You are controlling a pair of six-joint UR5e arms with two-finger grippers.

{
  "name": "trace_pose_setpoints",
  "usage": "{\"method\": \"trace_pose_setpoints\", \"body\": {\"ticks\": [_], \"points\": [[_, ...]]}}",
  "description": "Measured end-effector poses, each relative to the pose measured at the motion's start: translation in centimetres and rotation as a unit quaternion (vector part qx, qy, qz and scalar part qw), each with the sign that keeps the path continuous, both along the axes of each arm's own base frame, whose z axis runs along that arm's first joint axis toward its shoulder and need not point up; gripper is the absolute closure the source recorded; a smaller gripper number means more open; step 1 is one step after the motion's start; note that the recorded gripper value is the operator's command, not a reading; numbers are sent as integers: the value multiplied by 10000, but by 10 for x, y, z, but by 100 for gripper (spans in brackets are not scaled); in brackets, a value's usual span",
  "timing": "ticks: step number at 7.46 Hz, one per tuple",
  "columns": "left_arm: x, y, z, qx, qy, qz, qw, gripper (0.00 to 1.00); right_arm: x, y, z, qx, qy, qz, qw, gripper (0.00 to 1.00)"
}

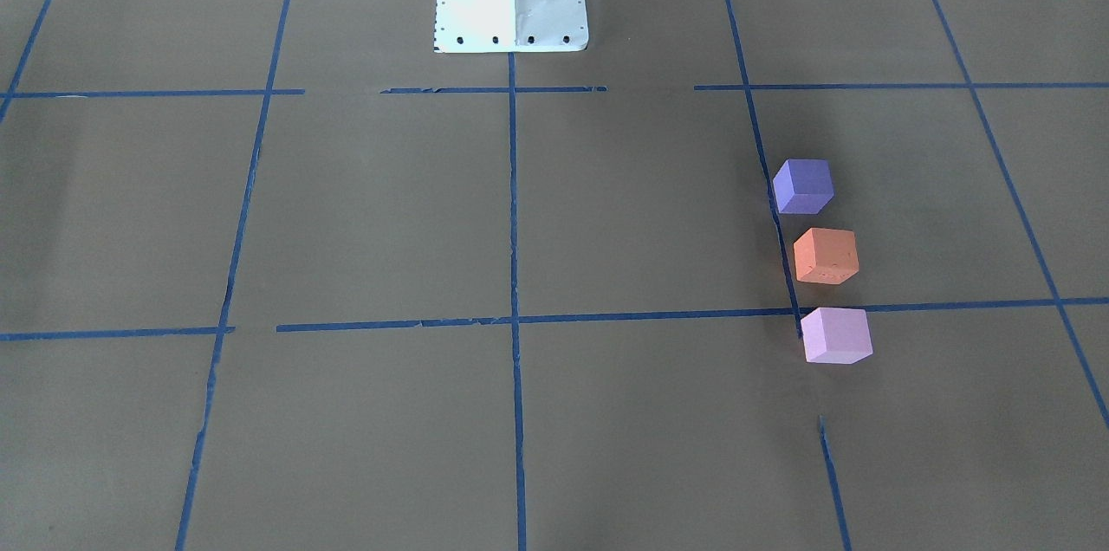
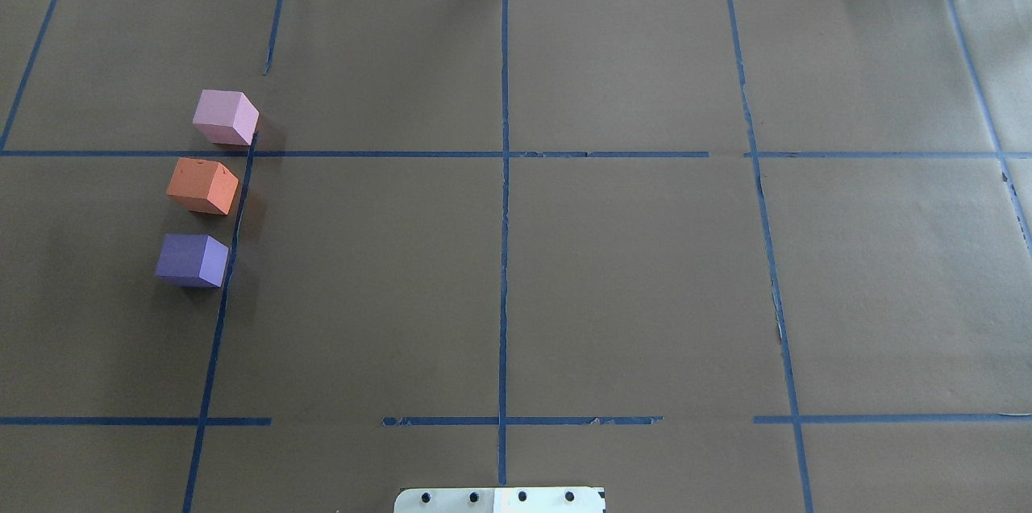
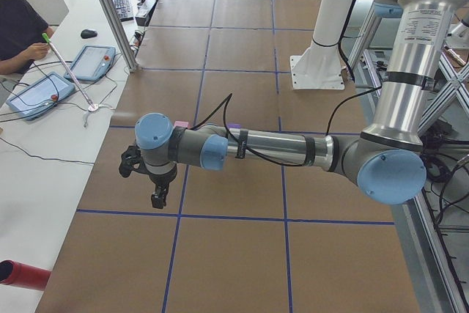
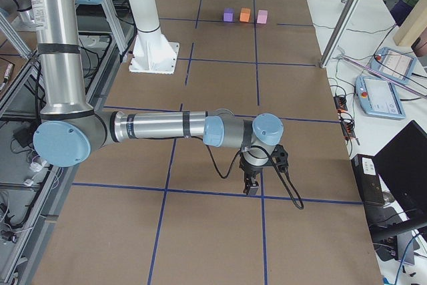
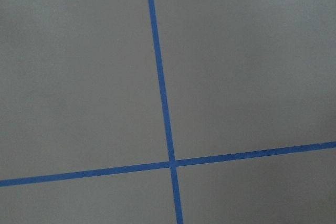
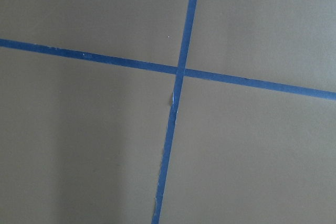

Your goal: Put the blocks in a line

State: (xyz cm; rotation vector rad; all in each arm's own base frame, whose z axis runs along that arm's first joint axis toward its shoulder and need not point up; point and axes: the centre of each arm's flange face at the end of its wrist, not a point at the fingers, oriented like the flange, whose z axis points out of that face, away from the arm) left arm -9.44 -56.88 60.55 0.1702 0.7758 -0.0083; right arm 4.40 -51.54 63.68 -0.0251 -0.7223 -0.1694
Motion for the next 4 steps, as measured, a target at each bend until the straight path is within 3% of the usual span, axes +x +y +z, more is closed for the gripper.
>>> {"method": "trace_pose_setpoints", "body": {"ticks": [4], "points": [[-11,34,23,-192,-7,-114,9998,0,0,0,0,0,0,2,10000,0]]}}
